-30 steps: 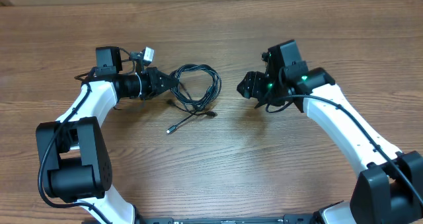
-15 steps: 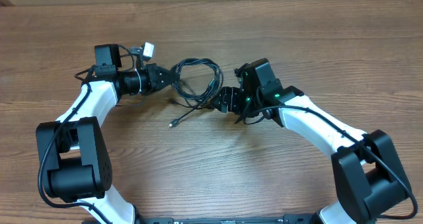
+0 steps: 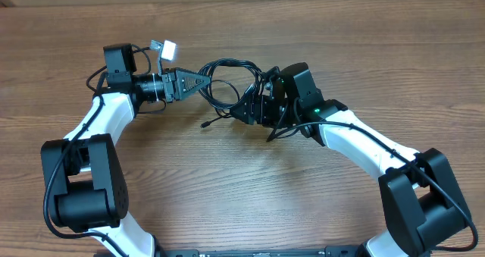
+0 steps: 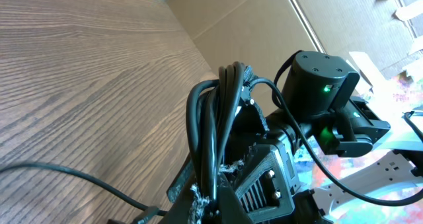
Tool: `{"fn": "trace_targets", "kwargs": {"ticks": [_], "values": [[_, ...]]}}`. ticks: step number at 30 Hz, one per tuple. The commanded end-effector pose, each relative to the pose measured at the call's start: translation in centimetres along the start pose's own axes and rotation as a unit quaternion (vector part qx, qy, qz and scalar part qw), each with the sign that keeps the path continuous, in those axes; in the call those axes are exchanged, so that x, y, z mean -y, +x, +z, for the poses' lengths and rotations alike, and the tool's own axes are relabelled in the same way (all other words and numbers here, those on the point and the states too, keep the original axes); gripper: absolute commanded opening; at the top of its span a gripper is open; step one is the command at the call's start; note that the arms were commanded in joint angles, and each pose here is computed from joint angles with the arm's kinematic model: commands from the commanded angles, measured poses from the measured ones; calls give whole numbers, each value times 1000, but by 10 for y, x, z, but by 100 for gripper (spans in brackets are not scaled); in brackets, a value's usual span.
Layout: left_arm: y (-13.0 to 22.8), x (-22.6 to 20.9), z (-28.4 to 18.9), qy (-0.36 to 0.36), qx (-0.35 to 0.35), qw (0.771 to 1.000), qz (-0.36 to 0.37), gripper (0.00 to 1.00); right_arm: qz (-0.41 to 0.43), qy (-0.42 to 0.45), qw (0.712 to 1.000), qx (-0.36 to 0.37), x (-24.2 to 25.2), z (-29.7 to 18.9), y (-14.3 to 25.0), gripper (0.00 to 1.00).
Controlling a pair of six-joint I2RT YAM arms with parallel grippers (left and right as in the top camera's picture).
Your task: Untangle cables
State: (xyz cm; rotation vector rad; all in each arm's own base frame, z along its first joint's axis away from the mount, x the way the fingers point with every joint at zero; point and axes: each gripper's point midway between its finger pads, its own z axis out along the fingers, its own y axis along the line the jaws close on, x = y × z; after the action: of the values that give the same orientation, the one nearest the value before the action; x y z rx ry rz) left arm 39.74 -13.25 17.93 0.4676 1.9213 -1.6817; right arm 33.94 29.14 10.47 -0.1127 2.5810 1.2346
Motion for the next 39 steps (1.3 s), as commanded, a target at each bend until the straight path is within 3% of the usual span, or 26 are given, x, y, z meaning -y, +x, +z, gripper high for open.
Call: {"fn": "trace_targets", "kwargs": {"ticks": [1,7,11,20,24,34,39], "values": [[-1,18,3,39,-7,999,22,4,-12,6,1000,-8,-5,8,10,77],[-1,19,2,42,-8,999,-8,4,-27,112,991,65,19,12,-6,72],[-2,17,1,36,-7,998,-48,4,-18,120,990,69,16,16,-2,67],[-7,-14,1,-50,18,971,-234,4,-32,154,973,168,-9,-48,-32,67],[-6,-19,1,-65,23,966,-249,4,-29,189,963,189,-8,-69,-29,64],[-5,-19,1,-64,24,958,-279,4,23,189,955,228,9,-41,-2,63],[-5,-19,1,-63,24,956,-285,4,6,153,953,262,7,-30,1,64]]}}
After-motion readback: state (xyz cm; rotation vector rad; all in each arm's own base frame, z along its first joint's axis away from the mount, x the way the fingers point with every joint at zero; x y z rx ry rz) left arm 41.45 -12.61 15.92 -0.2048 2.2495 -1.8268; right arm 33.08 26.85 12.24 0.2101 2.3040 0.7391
